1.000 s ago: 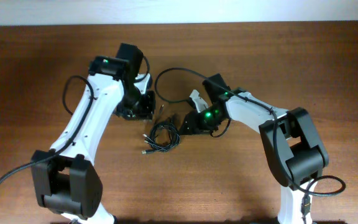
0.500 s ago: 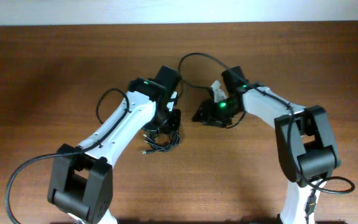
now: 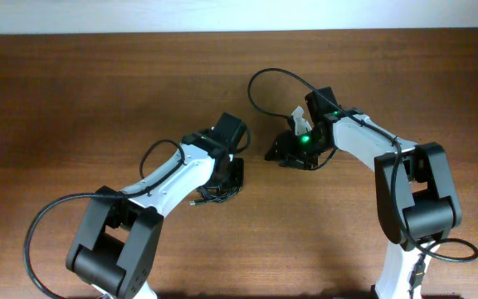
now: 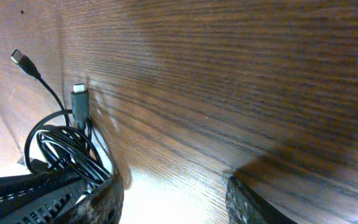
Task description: Untangle cables
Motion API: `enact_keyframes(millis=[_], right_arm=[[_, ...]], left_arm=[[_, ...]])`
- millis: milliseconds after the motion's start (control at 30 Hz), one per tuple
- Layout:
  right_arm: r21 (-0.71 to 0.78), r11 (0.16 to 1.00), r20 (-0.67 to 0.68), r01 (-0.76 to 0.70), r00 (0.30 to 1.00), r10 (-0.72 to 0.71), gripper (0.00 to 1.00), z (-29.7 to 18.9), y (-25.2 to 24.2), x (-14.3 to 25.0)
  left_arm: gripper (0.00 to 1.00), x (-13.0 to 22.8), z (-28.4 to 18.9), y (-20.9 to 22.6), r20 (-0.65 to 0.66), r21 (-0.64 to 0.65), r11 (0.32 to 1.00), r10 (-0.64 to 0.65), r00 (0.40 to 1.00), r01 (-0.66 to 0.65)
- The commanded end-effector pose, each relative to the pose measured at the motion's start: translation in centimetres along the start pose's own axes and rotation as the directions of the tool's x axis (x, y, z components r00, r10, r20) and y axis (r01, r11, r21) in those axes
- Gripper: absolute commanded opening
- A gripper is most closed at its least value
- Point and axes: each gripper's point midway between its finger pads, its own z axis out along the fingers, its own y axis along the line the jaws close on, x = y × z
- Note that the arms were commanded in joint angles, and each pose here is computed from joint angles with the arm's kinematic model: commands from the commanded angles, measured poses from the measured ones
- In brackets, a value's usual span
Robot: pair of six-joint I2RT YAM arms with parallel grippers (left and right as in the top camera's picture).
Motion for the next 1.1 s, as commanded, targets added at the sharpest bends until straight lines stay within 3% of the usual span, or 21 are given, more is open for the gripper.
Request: enact_keyframes(millis=[0,400,533,567,633,667,700,733,800,967,1067], right_arm=[[0.141,0.990,0.000,-0.033,0.999,0.034,0.54,0.9,-3.8,0.6],[0.141,0.989,-0.001,-0.034,0.999,0.034,0.55,0.9,-3.8,0.7],[0.142,0.989,-0.002,-0.034,0.999,0.035,0.55,0.9,-3.9,0.7],[0.142,0.989,-0.003,-0.035,0.999,0.035,0.55,0.9,-3.8,0.7],[0.144,0.989,-0.009,-0.037,0.999,0.039,0.55,0.9,-3.9,0.9],[0.148,0.988,-0.020,-0.041,0.999,0.044,0.56,1.0,-3.9,1.2],[0.153,0.987,-0.031,-0.046,0.998,0.051,0.60,1.0,-3.9,1.5],[0.159,0.986,-0.044,-0.055,0.997,0.063,0.72,1.0,-4.1,1.9],[0.169,0.983,-0.069,-0.068,0.994,0.081,0.75,0.9,-4.2,2.6],[0.056,0.998,-0.140,-0.016,0.990,0.024,0.75,0.9,-2.4,3.9],[-0.281,0.953,-0.165,0.112,0.973,-0.163,0.69,0.2,2.9,4.8]], left_arm=[[0.16,0.5,1.0,0.3,0.005,-0.012,1.000,-0.005,1.000,0.005],[0.18,1.2,2.2,0.8,-0.006,-0.045,0.999,-0.020,1.000,0.020],[0.27,1.6,2.8,2.2,0.014,-0.105,0.991,-0.083,0.996,0.084],[0.26,1.4,2.9,2.1,0.021,-0.098,0.992,-0.081,0.996,0.083],[0.04,1.2,2.9,2.0,0.029,-0.091,0.992,-0.082,0.996,0.084],[0.00,1.1,2.9,2.0,0.032,-0.090,0.992,-0.082,0.996,0.085],[0.00,1.0,2.9,1.9,0.033,-0.089,0.993,-0.078,0.996,0.080],[0.00,0.8,2.6,1.9,0.036,-0.086,0.995,-0.055,0.998,0.058],[0.00,0.4,1.4,1.2,0.039,-0.055,0.998,-0.039,0.998,0.041],[0.00,-2.5,-4.8,-0.1,0.163,0.058,0.998,0.011,0.987,-0.021],[0.00,-3.6,-8.5,0.3,0.252,0.119,0.993,-0.017,0.968,-0.014]])
